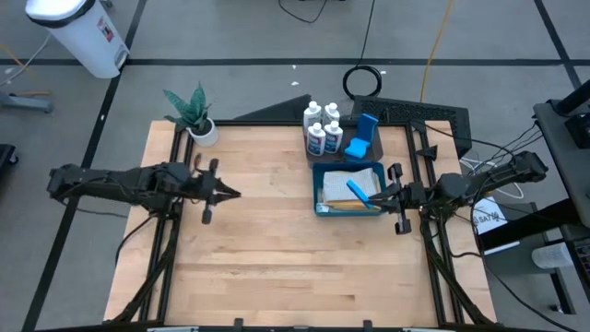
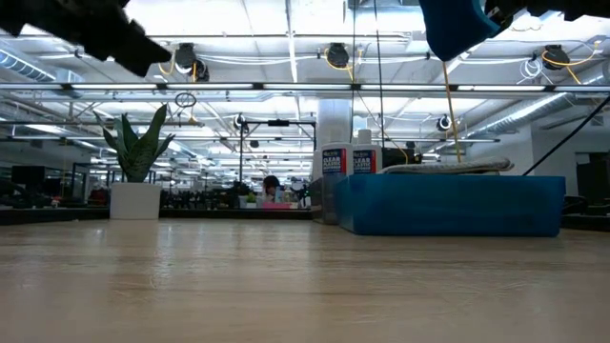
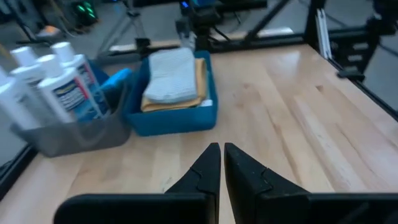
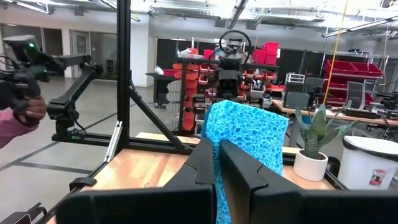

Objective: Pick & Place Kitchen Items
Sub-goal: Put the blue dishwashing sponge into the right black bin

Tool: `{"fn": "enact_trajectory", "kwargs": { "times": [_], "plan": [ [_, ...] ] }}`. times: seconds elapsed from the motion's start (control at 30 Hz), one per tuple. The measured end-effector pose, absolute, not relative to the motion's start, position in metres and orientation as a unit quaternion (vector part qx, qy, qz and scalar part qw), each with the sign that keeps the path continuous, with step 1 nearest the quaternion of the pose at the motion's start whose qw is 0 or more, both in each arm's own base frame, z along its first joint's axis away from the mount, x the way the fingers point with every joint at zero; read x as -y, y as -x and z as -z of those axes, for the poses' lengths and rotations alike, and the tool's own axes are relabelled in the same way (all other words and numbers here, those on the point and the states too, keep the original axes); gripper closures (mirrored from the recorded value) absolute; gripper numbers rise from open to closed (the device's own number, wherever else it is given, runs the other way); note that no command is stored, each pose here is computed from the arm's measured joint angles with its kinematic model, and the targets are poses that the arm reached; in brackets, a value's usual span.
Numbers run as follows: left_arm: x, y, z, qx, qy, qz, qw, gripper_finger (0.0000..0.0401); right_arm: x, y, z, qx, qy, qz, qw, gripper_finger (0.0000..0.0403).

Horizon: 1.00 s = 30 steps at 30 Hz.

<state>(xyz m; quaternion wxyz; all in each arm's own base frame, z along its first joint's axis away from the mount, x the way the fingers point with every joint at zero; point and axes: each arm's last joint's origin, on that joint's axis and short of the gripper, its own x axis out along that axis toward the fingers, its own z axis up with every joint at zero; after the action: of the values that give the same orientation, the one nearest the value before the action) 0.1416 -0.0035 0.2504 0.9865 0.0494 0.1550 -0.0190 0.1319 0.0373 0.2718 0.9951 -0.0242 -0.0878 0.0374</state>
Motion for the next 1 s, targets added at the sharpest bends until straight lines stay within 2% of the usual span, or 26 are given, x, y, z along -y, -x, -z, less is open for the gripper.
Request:
{"fn": "enact_trajectory", "kwargs": {
  "times": [0.37, 0.67, 1.0],
  "plan": [
    [-0.006, -0.108, -0.227, -0.094, -0.021, -0.026, 0.995, 0.0375, -0.036, -0.132, -0.271, 0.083, 0.022, -0.013, 0.996, 0.0403],
    [-0.01, -0.1, -0.221, -0.118, -0.018, -0.047, 0.992, 0.0375, -0.036, -0.132, -0.271, 0.082, 0.022, -0.012, 0.996, 0.0403],
    [-0.02, -0.099, -0.22, -0.12, 0.006, -0.141, 0.983, 0.0375, -0.033, -0.135, -0.27, 0.073, 0.017, 0.053, 0.996, 0.0403]
  ]
}}
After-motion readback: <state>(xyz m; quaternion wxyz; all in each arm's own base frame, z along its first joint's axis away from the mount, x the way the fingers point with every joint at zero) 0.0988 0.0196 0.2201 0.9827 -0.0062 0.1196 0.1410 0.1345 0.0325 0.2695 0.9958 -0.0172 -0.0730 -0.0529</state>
